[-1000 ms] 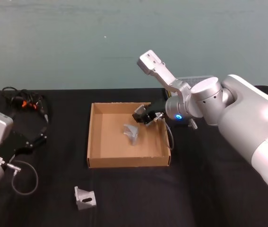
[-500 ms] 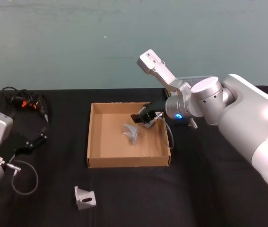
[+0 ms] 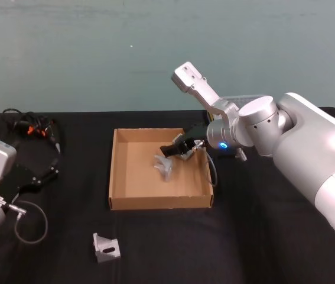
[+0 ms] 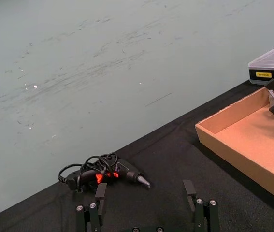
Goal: Use one hand to pick up the angle iron from the table and place it into the box.
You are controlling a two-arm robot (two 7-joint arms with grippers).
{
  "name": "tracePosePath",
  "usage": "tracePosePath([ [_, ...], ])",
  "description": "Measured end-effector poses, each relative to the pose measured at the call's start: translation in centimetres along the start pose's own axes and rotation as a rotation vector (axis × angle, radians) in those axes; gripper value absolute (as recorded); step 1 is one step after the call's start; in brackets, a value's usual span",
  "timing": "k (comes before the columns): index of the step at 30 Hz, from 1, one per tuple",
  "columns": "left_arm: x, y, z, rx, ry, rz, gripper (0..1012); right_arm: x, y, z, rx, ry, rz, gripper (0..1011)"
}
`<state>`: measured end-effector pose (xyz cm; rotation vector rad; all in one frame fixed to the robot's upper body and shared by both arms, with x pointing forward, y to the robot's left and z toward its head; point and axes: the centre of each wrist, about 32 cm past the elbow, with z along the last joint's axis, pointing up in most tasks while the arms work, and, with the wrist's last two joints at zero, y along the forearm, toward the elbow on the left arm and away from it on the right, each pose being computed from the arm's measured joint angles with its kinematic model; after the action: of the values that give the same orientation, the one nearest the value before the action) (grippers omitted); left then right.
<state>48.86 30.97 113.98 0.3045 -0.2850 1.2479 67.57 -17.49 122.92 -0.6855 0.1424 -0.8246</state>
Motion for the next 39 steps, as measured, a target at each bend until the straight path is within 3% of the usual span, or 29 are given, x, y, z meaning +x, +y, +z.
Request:
tracePosePath([
  [4,0.00,0.00,0.00,0.000,0.000,0.000,1000,0.0,0.0,0.0,0.001,0.000,-0.001,1000],
  [18,0.00,0.00,0.00,0.000,0.000,0.000,1000,0.1,-2.2,-1.5,0.163,0.034,-0.029,1000],
  [22,0.00,0.00,0.00,0.000,0.000,0.000,1000,-0.2,-3.1,-2.2,0.211,0.037,0.014,1000],
  [31,0.00,0.00,0.00,0.000,0.000,0.000,1000,-2.1,-5.9,-4.9,0.339,0.008,0.163,1000],
  [34,0.00,0.00,0.00,0.000,0.000,0.000,1000,-3.0,-6.8,-6.5,0.374,-0.020,0.242,1000],
  [39,0.00,0.00,0.00,0.000,0.000,0.000,1000,-4.1,-7.4,-7.9,0.387,-0.083,0.331,1000],
])
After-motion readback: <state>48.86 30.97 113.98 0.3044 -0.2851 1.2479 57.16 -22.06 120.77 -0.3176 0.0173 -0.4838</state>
